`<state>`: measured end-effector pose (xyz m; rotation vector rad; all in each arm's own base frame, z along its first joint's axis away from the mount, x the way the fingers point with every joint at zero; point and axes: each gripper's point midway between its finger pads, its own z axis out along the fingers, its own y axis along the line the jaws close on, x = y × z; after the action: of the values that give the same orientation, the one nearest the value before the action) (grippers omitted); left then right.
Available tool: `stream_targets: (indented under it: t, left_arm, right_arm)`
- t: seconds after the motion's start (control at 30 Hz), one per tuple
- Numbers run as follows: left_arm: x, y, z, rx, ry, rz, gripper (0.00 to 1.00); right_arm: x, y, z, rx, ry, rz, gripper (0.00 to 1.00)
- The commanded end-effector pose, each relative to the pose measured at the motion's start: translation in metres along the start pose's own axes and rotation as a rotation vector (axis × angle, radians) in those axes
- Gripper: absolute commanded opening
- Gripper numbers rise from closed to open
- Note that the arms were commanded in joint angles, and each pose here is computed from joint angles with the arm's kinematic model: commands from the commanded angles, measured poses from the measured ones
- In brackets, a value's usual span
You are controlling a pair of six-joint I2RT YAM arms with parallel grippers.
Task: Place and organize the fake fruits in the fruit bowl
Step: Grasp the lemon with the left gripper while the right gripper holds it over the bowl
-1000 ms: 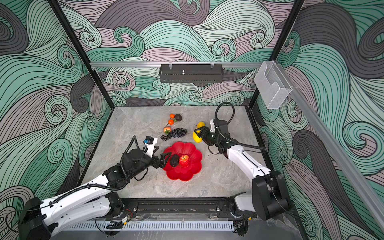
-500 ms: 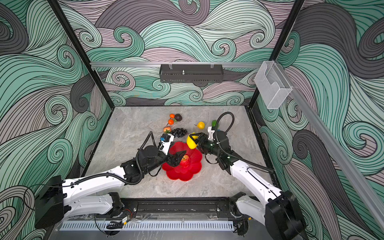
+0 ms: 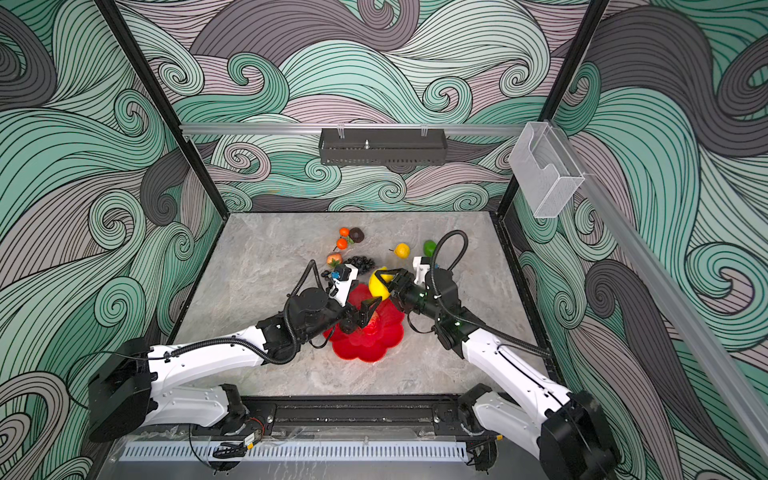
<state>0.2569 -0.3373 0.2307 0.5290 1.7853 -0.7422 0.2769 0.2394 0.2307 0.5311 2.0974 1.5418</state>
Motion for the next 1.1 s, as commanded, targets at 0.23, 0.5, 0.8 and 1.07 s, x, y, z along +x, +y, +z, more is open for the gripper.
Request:
stream_targets:
  t: [0.23,0.5,0.8,1.07]
  left_arm:
    - [-0.023,-0.013,0.009,0.026,-0.062,-0.006,0.86]
    - [-0.026,-0.010,0.009,0.006,-0.074,-0.005,0.80]
    - [-0.025,-0.005,0.005,-0.012,-0.077,-0.003,0.62]
    - [-0.023,-0.004,0.003,-0.018,-0.069,0.001,0.56]
  right_arm:
    - [0.010,0.015,0.003,-0.065,0.001,-0.005,0.56]
    - [0.014,0.016,0.002,-0.069,0.009,-0.009,0.56]
    - [0.019,0.012,0.006,-0.060,0.023,-0.014,0.57]
    - [0.019,0.009,0.008,-0.044,0.023,-0.026,0.60]
